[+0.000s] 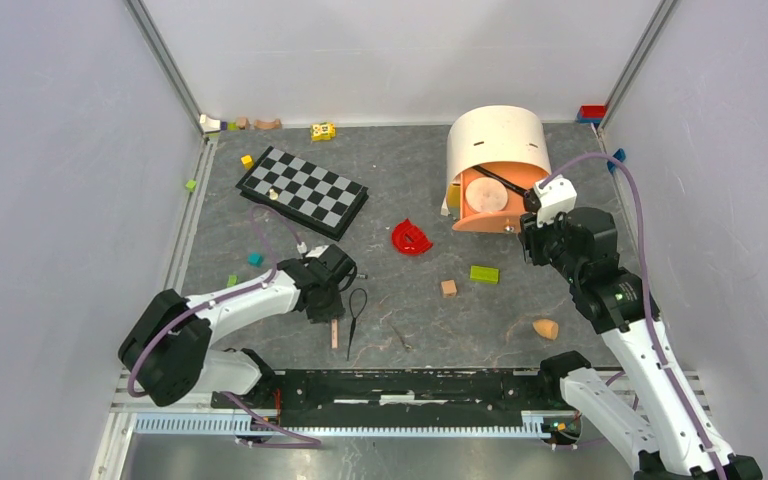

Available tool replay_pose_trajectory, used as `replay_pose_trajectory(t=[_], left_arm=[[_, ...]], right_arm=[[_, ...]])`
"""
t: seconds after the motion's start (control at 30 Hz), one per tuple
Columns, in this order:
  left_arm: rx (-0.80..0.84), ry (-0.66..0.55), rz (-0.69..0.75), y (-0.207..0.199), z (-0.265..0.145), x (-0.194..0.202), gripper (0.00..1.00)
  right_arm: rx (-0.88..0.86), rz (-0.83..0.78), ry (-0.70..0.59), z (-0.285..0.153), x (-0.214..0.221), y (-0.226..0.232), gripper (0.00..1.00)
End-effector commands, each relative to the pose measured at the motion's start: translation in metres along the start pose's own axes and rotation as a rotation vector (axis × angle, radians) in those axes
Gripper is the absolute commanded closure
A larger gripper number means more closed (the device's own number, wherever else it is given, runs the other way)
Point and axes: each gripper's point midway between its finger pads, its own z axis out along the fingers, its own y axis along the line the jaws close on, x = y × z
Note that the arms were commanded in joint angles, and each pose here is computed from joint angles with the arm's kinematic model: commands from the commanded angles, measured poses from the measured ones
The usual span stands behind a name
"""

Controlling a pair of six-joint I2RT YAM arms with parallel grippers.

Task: Organize the makeup
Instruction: Pick up the makeup tool from the corner of the board.

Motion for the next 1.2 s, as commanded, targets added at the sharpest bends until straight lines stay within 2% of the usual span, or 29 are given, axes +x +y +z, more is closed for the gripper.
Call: replay_pose_trajectory(t=[0.0,0.17,0.27,0.4,0.6,0.77,0.93,1.17], left_arm=[[-0.017,-0.006,-0.036,-0.004,0.010,0.003,0.67],[-0.022,-0.017,-0.033,-0.004,0.010,0.001,0.84],[-0.012,-0.042,-0.038,-0.006,0.000,-0.006,0.97],[0.101,-0.133,-0.057,-0.027,-0.034,-0.032,0.98],[0.397,-0.291,-0.080,-0.085,-0.121,-0.082,0.98],[0.607,-0.365,-0.066,-0.138,-0.181,-0.106,0.98],[0.766,-0.407,-0.033,-0.184,-0.215,-0.116,0.98],[0.909,-0.402,0.088,-0.234,-0.242,-0.095,0.98]], right_arm=[[-0.010,0.005,-0.036,-0.003,-0.008,0.002,0.56],[-0.019,0.008,-0.050,-0.004,-0.011,0.004,0.55],[-0.046,0.018,-0.075,-0.005,-0.015,0.009,0.55],[-0.175,0.082,-0.132,-0.006,-0.019,0.034,0.54],[-0.418,0.267,-0.269,-0.015,-0.044,0.078,0.53],[-0.597,0.418,-0.324,-0.026,-0.056,0.110,0.52],[-0.702,0.498,-0.303,-0.035,-0.055,0.141,0.49],[-0.866,0.547,-0.262,-0.044,-0.057,0.187,0.45]])
